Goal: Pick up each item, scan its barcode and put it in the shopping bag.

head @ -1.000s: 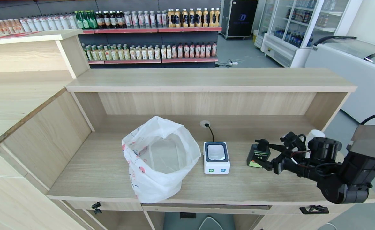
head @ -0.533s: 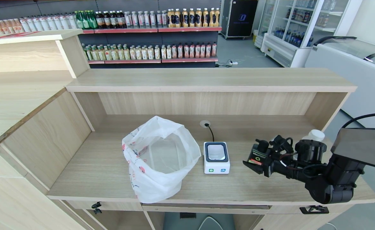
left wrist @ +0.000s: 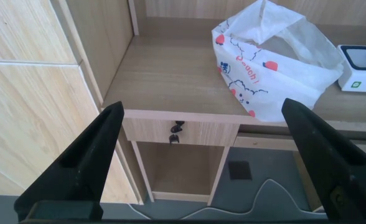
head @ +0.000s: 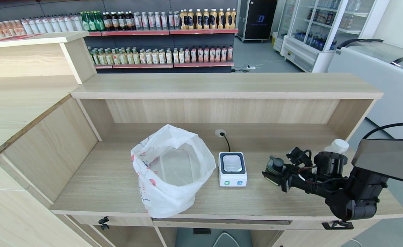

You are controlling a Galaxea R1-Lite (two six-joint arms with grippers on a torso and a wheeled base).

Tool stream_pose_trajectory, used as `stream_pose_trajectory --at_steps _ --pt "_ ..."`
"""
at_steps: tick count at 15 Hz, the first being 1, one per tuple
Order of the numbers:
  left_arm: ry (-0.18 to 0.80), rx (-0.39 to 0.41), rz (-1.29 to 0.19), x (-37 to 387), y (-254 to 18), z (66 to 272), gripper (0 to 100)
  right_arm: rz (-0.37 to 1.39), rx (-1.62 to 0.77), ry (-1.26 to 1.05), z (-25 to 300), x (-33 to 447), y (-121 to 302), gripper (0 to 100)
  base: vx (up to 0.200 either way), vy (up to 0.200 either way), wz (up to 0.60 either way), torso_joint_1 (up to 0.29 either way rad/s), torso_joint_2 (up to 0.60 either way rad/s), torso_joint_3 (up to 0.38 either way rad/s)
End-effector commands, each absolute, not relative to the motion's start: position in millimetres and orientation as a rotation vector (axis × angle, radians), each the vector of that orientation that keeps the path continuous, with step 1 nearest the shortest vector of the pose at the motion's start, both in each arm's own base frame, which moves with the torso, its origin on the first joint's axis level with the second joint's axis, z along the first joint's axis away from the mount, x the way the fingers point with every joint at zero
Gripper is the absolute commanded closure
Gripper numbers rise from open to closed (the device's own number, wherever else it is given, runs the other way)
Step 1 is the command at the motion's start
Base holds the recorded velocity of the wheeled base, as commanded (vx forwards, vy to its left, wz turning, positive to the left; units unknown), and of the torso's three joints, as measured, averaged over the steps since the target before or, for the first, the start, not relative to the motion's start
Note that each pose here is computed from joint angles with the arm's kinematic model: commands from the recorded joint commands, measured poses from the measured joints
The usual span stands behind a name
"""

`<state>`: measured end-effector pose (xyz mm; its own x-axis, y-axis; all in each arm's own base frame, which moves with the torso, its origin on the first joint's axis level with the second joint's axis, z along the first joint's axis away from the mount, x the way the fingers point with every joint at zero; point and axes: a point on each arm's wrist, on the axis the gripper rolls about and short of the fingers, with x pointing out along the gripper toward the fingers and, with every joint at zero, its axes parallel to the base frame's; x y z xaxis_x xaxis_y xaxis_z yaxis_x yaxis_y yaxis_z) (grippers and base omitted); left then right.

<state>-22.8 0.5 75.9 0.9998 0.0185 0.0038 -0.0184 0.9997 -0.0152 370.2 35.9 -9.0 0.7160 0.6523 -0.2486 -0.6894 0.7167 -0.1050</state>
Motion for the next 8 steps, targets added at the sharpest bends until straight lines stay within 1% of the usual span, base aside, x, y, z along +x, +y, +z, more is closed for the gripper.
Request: stream_pose_trajectory --at_steps 1,5,7,8 --pt "-0.005 -0.015 0.018 -22.8 0.6 76.0 0 0.740 -0.203 0.188 -7.2 370.7 34.2 100 0.000 0.000 0.00 0.000 0.00 0.000" --pt "-0.005 -0.015 0.018 -22.8 0.6 76.0 0 0.657 -0.255 0.101 -2.1 365.7 15.4 100 0.000 0.000 0.00 0.000 0.00 0.000" --pt "-0.005 -0.015 0.018 -22.8 0.6 76.0 0 0.635 -0.285 0.012 17.4 363.8 12.1 100 0.000 0.000 0.00 0.000 0.00 0.000" --pt "-0.005 -0.015 0.018 -22.8 0.6 76.0 0 0.623 -0.314 -0.047 38.6 362.2 11.0 100 0.000 0.000 0.00 0.000 0.00 0.000"
